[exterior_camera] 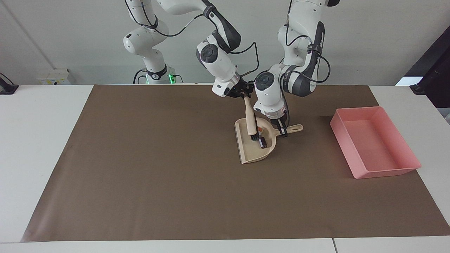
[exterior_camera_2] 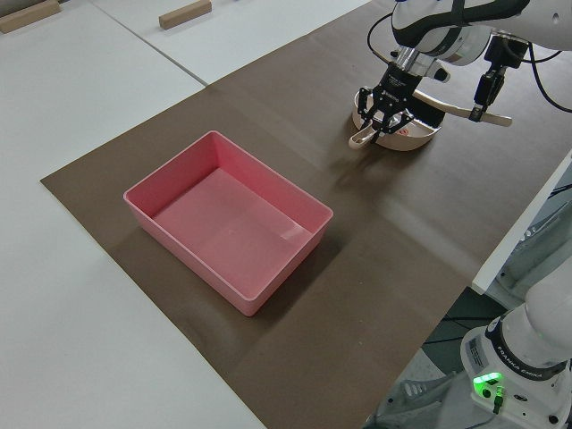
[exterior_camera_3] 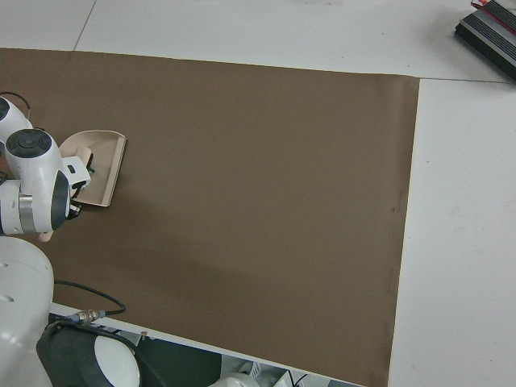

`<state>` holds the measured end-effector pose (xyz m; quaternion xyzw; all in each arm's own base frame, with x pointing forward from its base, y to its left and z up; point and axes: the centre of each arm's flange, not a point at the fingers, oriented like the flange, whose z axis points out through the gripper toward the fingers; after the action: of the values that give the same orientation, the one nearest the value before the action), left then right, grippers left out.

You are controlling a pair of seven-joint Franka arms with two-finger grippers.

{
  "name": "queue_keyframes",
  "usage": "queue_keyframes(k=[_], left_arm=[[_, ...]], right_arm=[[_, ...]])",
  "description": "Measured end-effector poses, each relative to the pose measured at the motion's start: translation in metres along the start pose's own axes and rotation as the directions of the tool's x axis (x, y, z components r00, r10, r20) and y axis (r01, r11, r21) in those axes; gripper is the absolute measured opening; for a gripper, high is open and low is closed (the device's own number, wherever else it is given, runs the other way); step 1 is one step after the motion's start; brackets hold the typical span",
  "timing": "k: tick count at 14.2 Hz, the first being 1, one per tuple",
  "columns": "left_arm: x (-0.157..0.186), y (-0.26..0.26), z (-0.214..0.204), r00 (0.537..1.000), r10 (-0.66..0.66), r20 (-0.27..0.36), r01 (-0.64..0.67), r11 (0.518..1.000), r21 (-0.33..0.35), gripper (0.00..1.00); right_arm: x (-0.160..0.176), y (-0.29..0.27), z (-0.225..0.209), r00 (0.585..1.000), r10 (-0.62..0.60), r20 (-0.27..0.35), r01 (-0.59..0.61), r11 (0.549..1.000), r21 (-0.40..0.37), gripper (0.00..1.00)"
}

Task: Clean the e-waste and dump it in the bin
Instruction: 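Sweep the electronic component into the dustpan with the brush in the right gripper, then carry the dustpan to the bin with the left gripper while the right gripper returns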

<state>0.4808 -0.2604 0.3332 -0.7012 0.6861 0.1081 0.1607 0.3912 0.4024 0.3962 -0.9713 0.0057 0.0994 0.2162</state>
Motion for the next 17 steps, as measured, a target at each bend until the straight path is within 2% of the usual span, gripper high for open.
queue_keyframes(k=[4,6,8,12,17], left_arm=[[-0.022,-0.011,-0.004,0.995,0.012,-0.1,-0.017,0.999,-0.043,0.33],[-0.05,-0.021,-0.015,0.992,0.01,-0.126,-0.014,0.999,-0.031,0.33],[-0.084,-0.032,-0.021,0.987,0.009,-0.163,-0.014,0.999,-0.033,0.33],[-0.164,-0.05,-0.028,0.966,0.043,-0.255,-0.062,0.996,-0.069,0.33],[-0.286,-0.079,-0.031,0.922,0.039,-0.385,-0.068,0.996,-0.061,0.33]], right_arm=[[0.01,0.053,-0.097,0.997,0.073,0.023,-0.07,0.993,-0.096,0.26],[0.014,0.107,-0.157,0.992,0.122,0.017,-0.117,0.98,-0.164,0.26],[0.016,0.165,-0.198,0.992,0.126,0.023,-0.117,0.964,-0.24,0.26],[0.027,0.271,-0.222,0.996,0.072,0.048,-0.048,0.921,-0.386,0.26],[0.028,0.387,-0.228,0.999,0.01,0.05,0.014,0.89,-0.456,0.26]])
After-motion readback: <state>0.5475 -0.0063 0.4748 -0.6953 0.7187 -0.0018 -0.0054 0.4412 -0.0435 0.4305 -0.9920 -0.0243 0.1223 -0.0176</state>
